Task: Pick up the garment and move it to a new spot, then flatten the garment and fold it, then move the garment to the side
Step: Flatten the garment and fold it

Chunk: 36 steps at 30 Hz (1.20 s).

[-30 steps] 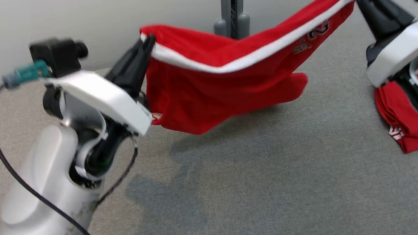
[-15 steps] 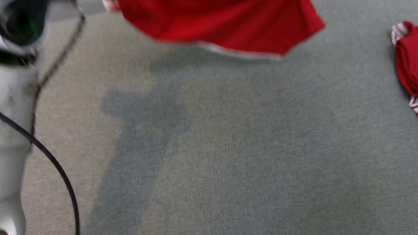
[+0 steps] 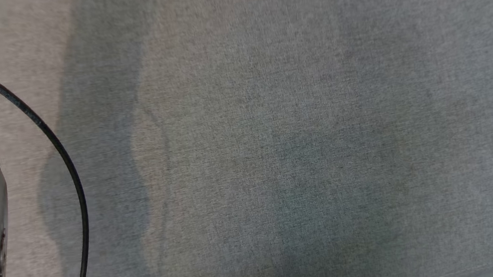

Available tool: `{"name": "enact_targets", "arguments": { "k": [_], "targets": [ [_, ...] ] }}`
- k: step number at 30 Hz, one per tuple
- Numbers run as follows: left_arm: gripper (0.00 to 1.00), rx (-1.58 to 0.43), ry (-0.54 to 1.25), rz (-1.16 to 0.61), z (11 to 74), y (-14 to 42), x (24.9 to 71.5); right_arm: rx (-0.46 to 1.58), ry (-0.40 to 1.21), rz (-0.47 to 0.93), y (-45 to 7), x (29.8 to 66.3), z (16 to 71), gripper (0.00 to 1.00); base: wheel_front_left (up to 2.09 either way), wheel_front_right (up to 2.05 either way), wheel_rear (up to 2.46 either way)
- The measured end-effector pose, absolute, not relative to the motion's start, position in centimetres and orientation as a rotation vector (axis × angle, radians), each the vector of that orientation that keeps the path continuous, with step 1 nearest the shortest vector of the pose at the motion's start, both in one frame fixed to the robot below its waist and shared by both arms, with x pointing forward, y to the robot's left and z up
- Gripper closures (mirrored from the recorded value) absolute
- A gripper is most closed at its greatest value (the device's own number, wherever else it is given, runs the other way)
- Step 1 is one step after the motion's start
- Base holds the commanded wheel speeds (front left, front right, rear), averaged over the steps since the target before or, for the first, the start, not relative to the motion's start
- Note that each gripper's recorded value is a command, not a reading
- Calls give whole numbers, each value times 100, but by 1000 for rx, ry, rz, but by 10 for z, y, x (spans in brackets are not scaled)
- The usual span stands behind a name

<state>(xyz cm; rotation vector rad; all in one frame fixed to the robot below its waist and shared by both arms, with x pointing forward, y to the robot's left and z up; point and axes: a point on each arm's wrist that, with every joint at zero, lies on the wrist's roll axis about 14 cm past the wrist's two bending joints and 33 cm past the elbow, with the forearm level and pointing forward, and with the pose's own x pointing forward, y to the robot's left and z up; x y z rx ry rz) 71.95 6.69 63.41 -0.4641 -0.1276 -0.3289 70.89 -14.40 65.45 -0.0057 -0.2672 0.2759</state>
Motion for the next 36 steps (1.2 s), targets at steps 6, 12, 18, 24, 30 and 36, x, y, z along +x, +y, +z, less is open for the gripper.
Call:
{"name": "enact_targets", "arguments": {
  "k": [6, 12, 18, 24, 30, 36],
  "targets": [
    [100, -479, -43, -309, 545, 64, 738, 39, -76, 298, -125, 719, 547, 100, 0, 0, 0],
    [100, -365, 99, -291, 468, 76, 723, 31, 106, 356, -104, 702, 464, 100, 0, 0, 0],
    [100, -298, 224, -281, 429, 87, 689, 22, 217, 374, -106, 676, 429, 100, 0, 0, 0],
    [100, -159, 402, -339, 396, 87, 636, 22, 287, 392, -105, 648, 418, 100, 0, 0, 0],
    [100, 35, 508, -421, 383, 98, 591, -79, 409, 420, -114, 619, 399, 100, 0, 0, 0],
    [100, 194, 571, -490, 373, 104, 554, -107, 519, 432, -120, 592, 392, 100, 0, 0, 0]
  ]
}}
